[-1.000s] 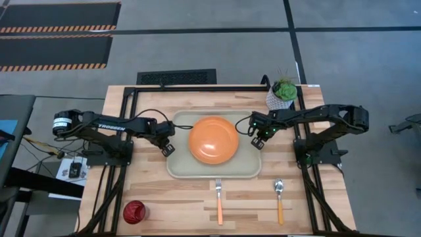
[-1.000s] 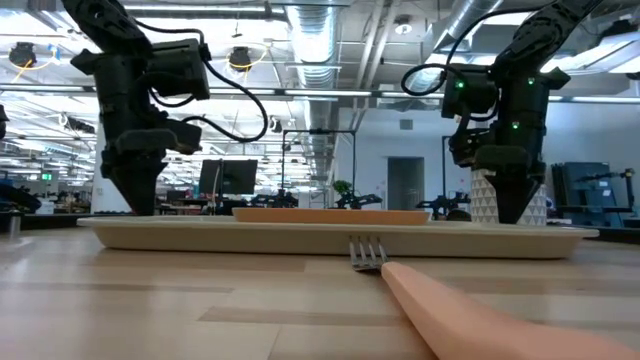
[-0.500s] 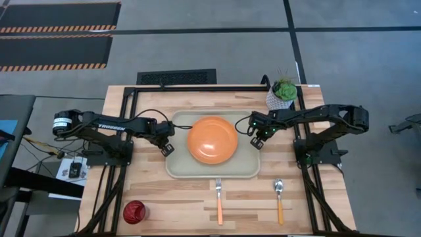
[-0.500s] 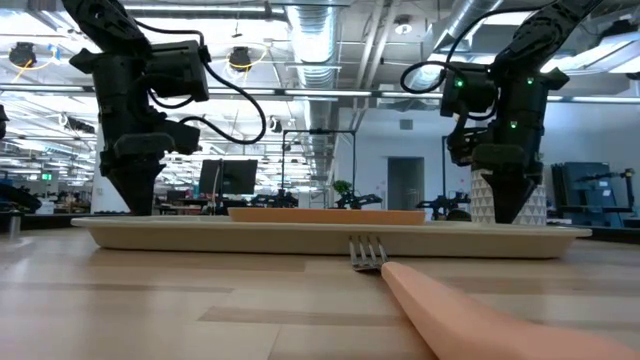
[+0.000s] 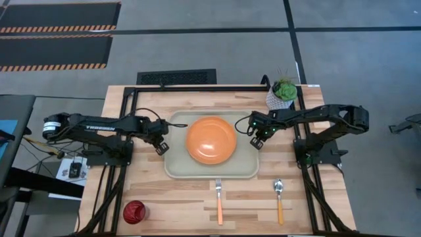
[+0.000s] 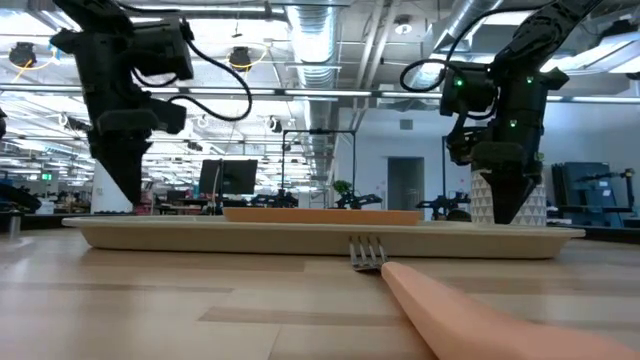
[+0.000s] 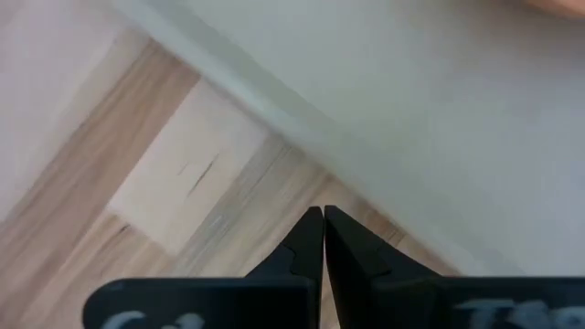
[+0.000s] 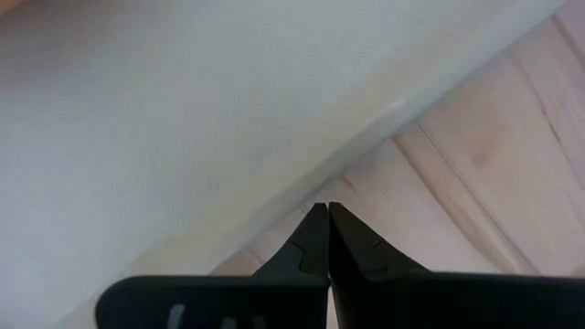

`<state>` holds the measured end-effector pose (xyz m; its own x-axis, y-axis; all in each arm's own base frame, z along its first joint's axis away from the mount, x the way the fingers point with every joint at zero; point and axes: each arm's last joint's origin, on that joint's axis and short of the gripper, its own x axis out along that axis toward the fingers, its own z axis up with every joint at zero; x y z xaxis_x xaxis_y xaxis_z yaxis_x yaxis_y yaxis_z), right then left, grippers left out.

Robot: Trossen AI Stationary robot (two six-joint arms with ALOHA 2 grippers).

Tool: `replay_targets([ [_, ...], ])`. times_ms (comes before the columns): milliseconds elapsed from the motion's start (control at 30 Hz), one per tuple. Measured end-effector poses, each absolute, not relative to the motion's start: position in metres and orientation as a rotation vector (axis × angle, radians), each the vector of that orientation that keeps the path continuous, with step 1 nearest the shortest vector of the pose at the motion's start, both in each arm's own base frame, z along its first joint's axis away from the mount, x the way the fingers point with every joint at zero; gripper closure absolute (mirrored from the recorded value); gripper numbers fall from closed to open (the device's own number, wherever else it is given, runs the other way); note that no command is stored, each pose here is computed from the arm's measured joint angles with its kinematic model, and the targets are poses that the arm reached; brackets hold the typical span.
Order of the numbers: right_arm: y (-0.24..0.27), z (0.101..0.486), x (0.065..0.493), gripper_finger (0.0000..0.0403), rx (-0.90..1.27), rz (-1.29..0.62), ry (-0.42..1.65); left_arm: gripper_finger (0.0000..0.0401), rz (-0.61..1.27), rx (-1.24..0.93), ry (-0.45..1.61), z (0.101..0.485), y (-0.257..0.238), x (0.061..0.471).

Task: Pick and place plate/cup/fork/spoon on tray
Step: Adjust the gray serving tray, then put the red cup to the top right of the orange plate on the gray serving tray

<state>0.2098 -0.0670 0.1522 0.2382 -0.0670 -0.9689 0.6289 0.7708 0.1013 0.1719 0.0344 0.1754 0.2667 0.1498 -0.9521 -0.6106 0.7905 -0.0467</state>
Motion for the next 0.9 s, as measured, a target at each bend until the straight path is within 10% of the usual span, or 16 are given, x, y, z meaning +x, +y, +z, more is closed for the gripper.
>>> replay_targets([
  [367, -0.059, 0.174, 0.186, 0.0396, 0.447, -0.582, 1.288, 0.0401, 0.425, -0.355, 1.094, 0.197, 0.031, 0.158],
  [900, -0.026, 0.186, 0.184, 0.0398, 0.202, -0.298, 0.467, 0.0401, -0.029, -0.246, 1.001, 0.244, -0.052, 0.169],
])
